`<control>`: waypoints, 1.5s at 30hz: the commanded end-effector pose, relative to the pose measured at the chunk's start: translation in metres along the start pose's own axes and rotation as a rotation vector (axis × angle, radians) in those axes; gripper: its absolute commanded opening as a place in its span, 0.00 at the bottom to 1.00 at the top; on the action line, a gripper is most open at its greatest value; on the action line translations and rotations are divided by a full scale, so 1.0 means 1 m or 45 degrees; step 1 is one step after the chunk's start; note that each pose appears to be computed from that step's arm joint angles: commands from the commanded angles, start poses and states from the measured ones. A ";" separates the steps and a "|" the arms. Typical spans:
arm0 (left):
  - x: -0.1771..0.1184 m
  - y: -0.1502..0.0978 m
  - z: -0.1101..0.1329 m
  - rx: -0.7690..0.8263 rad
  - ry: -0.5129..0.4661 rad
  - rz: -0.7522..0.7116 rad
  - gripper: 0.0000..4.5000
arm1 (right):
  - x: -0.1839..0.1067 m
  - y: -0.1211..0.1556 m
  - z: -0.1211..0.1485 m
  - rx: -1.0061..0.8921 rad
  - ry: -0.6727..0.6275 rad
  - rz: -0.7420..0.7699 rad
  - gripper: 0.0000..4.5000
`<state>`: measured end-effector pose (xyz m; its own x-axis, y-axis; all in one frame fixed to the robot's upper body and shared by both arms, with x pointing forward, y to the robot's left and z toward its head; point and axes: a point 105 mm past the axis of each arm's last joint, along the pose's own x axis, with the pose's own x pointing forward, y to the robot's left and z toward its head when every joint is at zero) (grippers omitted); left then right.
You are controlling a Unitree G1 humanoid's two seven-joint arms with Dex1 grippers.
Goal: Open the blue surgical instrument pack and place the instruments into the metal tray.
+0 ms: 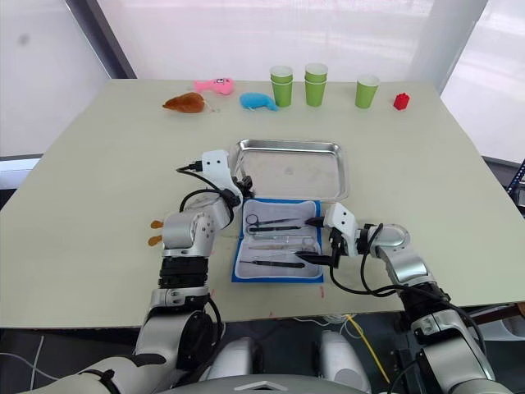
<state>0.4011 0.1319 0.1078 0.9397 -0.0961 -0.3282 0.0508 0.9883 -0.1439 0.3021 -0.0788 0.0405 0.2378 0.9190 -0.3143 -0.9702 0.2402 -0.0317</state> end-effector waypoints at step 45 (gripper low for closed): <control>-0.152 0.033 0.063 0.967 -0.046 -1.808 0.46 | 0.012 0.040 -0.071 0.207 0.172 0.160 1.00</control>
<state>0.2868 0.1854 0.2021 0.0453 -0.9497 -0.3097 0.9903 0.0019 0.1392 0.2965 -0.0652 0.0456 0.1847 0.9558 -0.2286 -0.9812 0.1662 -0.0980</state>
